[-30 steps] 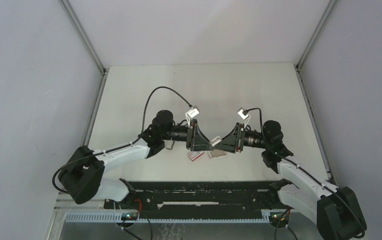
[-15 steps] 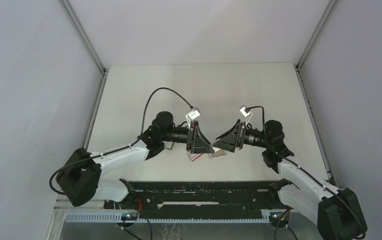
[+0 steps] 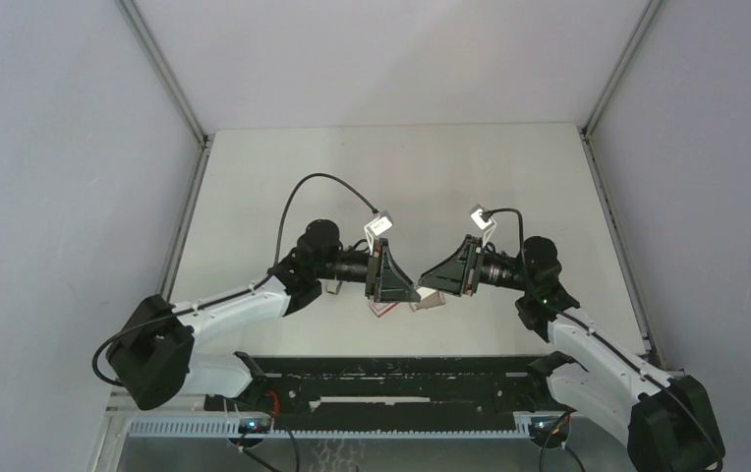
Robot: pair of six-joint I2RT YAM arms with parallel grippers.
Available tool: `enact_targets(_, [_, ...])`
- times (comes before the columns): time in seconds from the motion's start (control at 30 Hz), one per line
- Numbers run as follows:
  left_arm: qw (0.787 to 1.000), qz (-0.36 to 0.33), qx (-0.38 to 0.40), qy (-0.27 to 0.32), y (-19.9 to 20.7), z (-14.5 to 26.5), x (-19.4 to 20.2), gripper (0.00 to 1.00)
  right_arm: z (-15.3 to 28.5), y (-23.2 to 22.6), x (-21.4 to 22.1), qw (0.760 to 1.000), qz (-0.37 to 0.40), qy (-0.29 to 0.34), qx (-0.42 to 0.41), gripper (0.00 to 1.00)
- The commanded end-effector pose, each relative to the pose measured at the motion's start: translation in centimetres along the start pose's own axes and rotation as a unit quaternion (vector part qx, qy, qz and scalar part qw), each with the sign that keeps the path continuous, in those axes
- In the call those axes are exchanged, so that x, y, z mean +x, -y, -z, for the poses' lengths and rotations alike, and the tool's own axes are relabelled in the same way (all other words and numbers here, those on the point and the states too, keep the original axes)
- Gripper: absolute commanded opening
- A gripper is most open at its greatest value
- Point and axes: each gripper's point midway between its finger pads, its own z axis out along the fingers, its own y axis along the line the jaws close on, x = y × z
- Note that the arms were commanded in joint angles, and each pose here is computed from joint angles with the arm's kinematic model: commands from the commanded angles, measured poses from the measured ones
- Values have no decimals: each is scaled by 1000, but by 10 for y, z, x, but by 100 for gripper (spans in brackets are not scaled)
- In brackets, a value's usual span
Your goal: Load the staples into the stapler
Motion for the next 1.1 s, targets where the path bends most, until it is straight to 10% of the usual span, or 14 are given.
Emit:
enact_targets(0.0, [999, -39, 9, 29, 14, 2, -18, 2, -1, -7, -12, 1000, 11, 13, 0, 47])
enact_targets(0.1, [999, -37, 1, 35, 13, 2, -21, 2, -1, -11, -10, 1000, 14, 7, -8, 67])
enact_targets(0.27, [999, -38, -8, 37, 11, 3, -21, 2, -1, -11, -8, 1000, 15, 5, -9, 68])
enact_targets(0.53, [998, -35, -14, 43, 10, 4, -22, 1, -2, -7, -5, 1000, 14, 2, -1, 0])
enact_targets(0.7, [998, -32, -23, 44, 5, 4, -20, 2, -2, 11, -9, 999, 3, 19, 41, 0])
enact_targets(0.9, [993, -72, -82, 36, -16, 10, -13, 62, -3, 49, -13, 990, -64, 32, 125, 0])
enact_targets(1.07, [965, -190, -181, 17, -34, 16, -13, 76, -6, 63, -11, 982, -109, 33, 148, 0])
